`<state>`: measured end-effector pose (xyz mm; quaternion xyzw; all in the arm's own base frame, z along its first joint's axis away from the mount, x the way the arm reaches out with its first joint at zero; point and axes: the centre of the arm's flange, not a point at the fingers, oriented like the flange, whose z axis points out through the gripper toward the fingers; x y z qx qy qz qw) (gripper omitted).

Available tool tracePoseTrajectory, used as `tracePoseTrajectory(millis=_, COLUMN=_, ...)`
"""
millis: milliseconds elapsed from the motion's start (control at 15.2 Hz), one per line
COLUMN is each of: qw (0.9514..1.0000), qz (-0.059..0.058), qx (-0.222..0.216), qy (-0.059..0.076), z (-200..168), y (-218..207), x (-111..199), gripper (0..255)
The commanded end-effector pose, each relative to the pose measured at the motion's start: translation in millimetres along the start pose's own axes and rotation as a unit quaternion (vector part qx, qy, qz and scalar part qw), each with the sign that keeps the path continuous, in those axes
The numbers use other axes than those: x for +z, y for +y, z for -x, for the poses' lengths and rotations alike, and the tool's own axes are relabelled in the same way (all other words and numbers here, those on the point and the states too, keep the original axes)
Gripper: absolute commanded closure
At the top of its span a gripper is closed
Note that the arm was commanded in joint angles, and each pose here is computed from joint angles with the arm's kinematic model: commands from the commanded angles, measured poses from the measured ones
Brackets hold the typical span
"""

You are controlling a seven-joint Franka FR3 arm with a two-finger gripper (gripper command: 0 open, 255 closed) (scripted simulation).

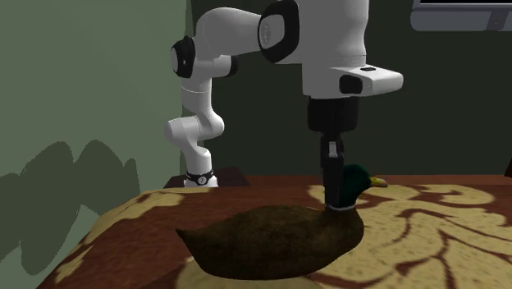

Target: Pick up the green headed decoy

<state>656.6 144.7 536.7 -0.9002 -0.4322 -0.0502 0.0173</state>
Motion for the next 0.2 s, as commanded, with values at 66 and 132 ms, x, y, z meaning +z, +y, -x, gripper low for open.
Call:
tracePoseTrajectory(millis=66, qw=1.0, qz=0.001, qx=0.0, qy=0.001, z=-1.6, y=-0.8, x=-13.1, gripper=255)
tracePoseTrajectory(millis=132, qw=1.0, qz=0.001, qx=0.0, qy=0.001, z=-1.7, y=-0.8, x=-13.1, gripper=255)
